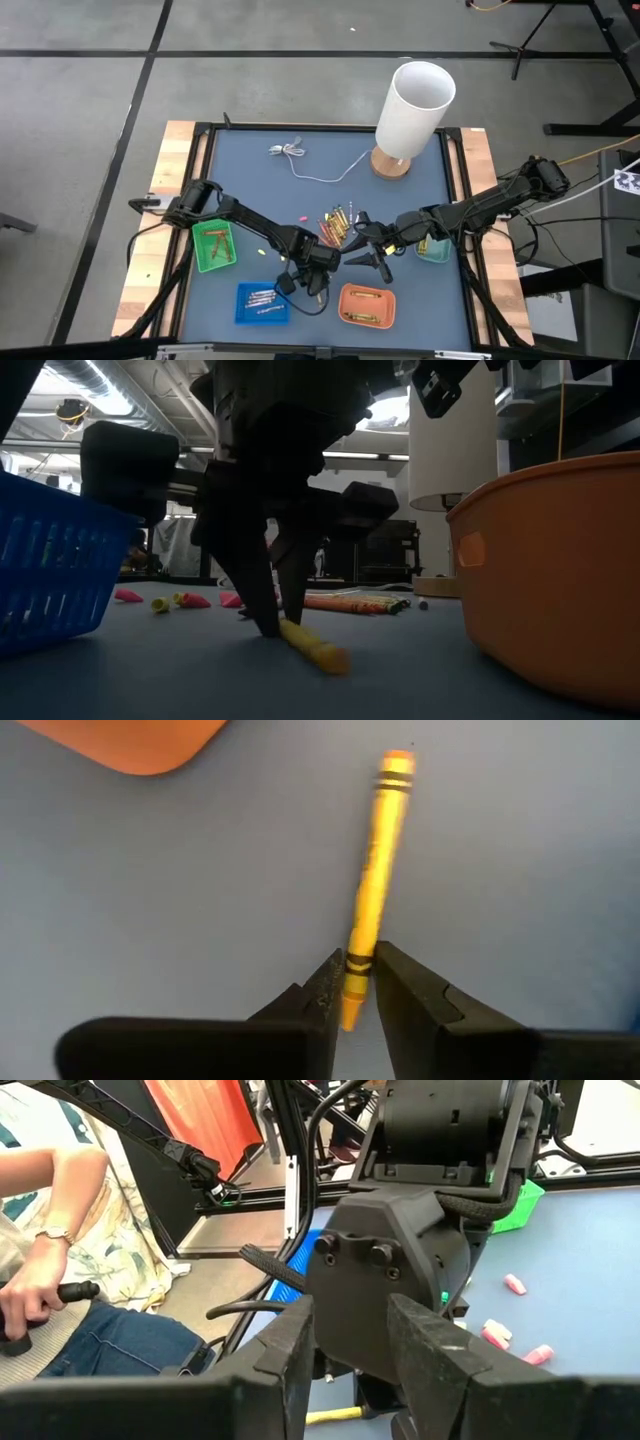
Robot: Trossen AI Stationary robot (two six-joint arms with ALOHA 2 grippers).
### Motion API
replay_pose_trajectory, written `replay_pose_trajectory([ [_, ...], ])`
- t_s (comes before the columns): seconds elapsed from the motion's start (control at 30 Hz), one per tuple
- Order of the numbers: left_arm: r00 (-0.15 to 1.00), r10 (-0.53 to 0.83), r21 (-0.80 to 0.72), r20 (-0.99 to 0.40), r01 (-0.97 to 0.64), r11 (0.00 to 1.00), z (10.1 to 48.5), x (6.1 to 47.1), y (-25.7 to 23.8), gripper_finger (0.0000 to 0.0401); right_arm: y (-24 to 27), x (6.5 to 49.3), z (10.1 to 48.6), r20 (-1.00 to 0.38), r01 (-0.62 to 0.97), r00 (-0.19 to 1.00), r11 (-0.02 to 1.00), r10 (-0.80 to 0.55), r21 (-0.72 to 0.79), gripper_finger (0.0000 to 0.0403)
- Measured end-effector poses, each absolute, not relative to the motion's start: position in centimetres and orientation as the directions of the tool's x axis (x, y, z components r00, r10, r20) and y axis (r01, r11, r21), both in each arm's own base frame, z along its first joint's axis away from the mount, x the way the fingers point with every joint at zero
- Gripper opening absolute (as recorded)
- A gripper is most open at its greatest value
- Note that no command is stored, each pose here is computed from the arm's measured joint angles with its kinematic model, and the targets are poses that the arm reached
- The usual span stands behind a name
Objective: Sort crayons
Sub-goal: Put the yellow crayon into the dark green bin
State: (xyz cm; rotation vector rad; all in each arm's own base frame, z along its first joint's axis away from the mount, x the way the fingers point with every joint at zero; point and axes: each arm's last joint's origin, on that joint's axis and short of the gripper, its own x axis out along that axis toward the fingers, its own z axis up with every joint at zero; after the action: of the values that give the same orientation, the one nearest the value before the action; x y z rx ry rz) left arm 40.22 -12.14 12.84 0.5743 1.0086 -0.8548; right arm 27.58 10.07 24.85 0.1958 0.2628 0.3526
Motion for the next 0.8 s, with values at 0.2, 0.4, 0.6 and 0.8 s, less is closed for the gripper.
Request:
replay_pose_trajectory([
  [0.2,0.269,-0.342,0.036,-0.901,0.829,0.558,12.8,40.2,-12.1,0.0011,10.0,27.5,25.1,-0.209,-0.318,0.907,0.919,0.367,0.234,0.0131],
  [0.4,0.27,-0.339,0.038,-0.901,0.828,0.56,12.8,40.3,-12.0,0.0007,9.7,26.6,26.6,-0.158,-0.33,0.915,0.915,0.371,0.234,0.0131],
  [0.6,0.262,-0.331,0.032,-0.907,0.824,0.565,13.1,40.4,-12.1,0.0002,9.2,25.2,27.9,-0.159,-0.329,0.915,0.915,0.37,0.234,0.0131],
  [0.8,0.269,-0.268,0.068,-0.925,0.812,0.58,14.4,41.0,-12.0,0.0001,8.6,23.5,28.9,-0.19,-0.315,0.913,0.92,0.36,0.232,0.0131],
])
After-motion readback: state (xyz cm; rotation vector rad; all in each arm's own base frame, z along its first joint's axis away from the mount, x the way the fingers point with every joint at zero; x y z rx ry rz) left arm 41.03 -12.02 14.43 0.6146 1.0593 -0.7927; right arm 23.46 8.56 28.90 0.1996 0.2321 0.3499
